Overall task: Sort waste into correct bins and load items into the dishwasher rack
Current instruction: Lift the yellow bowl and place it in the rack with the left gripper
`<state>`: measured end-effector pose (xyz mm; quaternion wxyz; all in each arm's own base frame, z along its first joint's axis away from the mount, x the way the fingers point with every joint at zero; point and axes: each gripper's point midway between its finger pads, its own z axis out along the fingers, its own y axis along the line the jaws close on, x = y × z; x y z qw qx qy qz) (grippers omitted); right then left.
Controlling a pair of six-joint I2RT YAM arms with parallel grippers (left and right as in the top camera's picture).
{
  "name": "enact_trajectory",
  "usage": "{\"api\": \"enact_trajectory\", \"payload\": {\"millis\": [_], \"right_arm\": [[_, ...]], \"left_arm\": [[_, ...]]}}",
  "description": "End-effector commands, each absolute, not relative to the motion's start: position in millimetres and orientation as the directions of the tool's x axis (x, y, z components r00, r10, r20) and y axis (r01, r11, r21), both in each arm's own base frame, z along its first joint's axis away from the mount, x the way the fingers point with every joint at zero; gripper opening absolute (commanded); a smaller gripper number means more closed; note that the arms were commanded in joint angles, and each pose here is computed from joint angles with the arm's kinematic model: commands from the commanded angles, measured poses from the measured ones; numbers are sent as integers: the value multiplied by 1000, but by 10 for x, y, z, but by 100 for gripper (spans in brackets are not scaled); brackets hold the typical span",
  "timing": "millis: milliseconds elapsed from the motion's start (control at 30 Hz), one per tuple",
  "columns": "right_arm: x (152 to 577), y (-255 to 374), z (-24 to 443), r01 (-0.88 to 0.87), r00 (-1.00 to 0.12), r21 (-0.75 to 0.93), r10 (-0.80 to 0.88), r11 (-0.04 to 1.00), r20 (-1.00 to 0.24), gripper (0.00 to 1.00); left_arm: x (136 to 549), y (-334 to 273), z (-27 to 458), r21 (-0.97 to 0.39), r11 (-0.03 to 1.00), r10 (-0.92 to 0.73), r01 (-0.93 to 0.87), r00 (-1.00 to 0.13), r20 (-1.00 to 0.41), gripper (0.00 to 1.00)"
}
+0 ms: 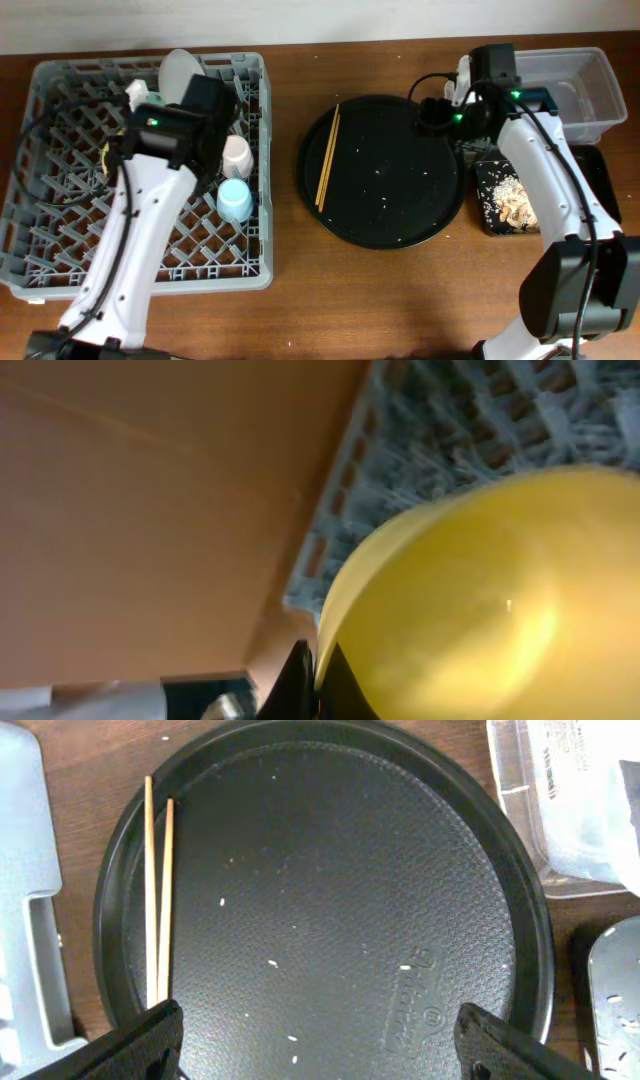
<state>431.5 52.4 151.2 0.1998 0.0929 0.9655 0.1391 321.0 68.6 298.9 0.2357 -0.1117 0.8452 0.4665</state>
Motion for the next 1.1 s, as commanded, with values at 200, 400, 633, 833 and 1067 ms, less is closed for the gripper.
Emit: {"api": "enact_trajectory", "payload": {"millis": [200, 400, 633, 833, 1067], "right_arm": [[4338, 493, 1508, 122, -900, 276, 223, 953, -373, 88], [4338, 493, 1507, 122, -901, 276, 223, 953, -373, 91], [4338, 493, 1508, 122, -900, 276, 223, 953, -373, 92], [4338, 493, 1507, 122, -901, 276, 223, 953, -373, 93], [4338, 493, 1508, 122, -900, 276, 223, 953, -373, 95]], "left_arm": [[3442, 812, 2561, 855, 259, 165, -449, -852, -497, 1], [3697, 761, 2237, 933, 98, 247, -346, -900, -359, 1], [3708, 805, 1984, 925, 185, 184, -332, -913, -365, 0], [3629, 636, 1666, 906, 347, 135, -244, -943, -305, 0], [3635, 636, 1692, 912, 334, 145, -239, -943, -301, 12]]}}
